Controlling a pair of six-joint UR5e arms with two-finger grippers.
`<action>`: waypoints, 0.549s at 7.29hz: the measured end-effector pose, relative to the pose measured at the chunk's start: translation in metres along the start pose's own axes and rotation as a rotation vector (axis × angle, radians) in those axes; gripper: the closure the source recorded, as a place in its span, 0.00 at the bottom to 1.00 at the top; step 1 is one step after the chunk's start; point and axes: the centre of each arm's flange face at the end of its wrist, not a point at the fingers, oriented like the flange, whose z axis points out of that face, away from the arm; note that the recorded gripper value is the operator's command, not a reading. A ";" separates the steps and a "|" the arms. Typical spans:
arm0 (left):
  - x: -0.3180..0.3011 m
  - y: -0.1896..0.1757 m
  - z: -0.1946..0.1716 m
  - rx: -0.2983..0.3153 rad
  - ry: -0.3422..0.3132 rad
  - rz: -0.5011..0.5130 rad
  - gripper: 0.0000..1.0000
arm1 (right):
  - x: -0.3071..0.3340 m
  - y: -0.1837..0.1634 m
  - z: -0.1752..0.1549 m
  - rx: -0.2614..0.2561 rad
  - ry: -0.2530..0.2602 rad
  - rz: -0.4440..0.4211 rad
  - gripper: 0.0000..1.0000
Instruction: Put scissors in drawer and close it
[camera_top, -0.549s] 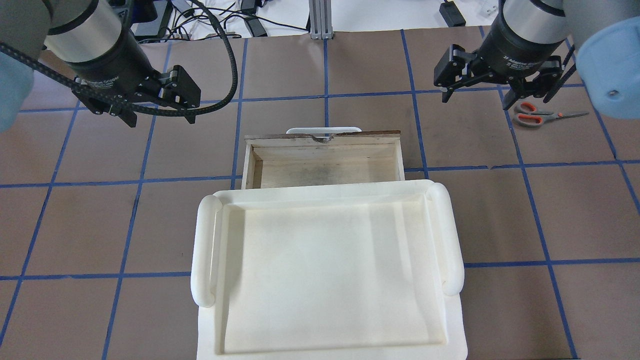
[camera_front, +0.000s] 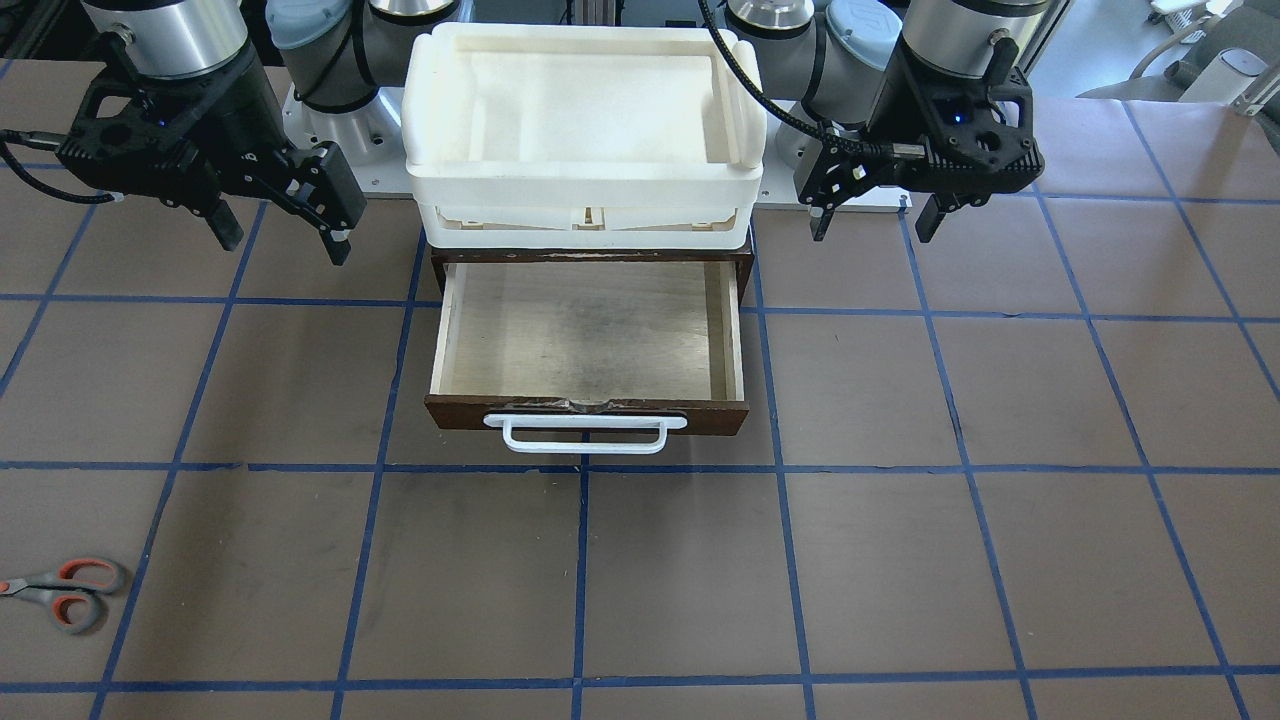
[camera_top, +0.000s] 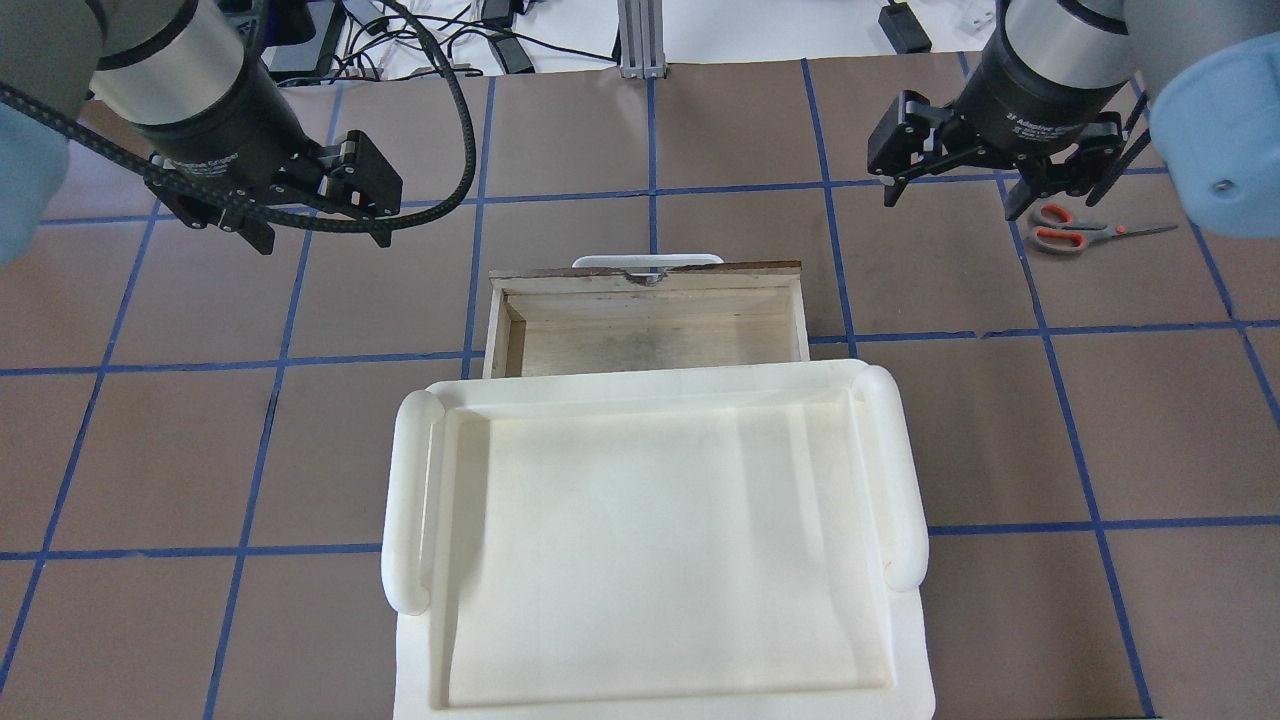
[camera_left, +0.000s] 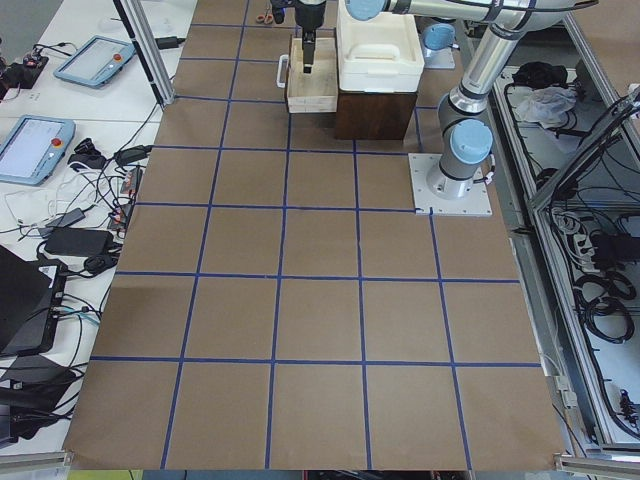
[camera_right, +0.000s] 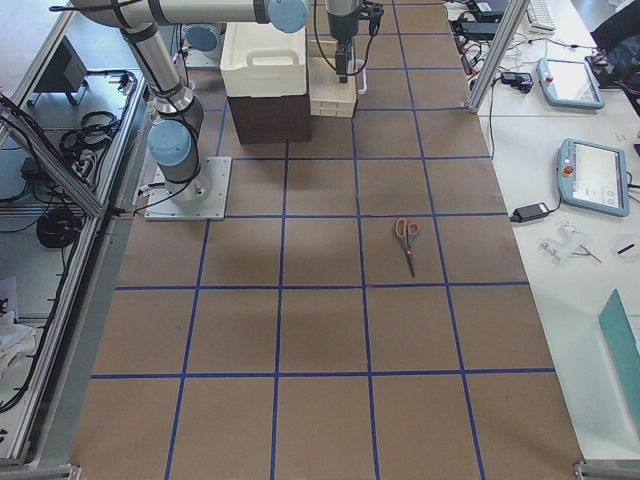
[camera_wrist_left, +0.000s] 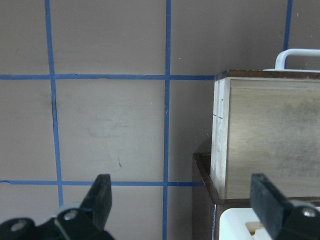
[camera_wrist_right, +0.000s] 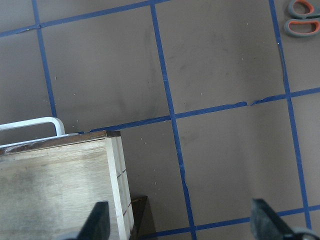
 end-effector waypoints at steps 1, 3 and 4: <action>0.000 0.000 0.000 0.000 0.000 -0.001 0.00 | 0.000 0.000 0.000 0.000 0.000 -0.002 0.00; 0.000 -0.001 0.001 -0.001 0.000 -0.002 0.00 | 0.000 0.001 -0.003 0.007 -0.002 -0.006 0.00; 0.000 -0.001 0.001 -0.002 0.000 -0.003 0.00 | 0.000 0.002 -0.005 0.010 -0.003 -0.007 0.00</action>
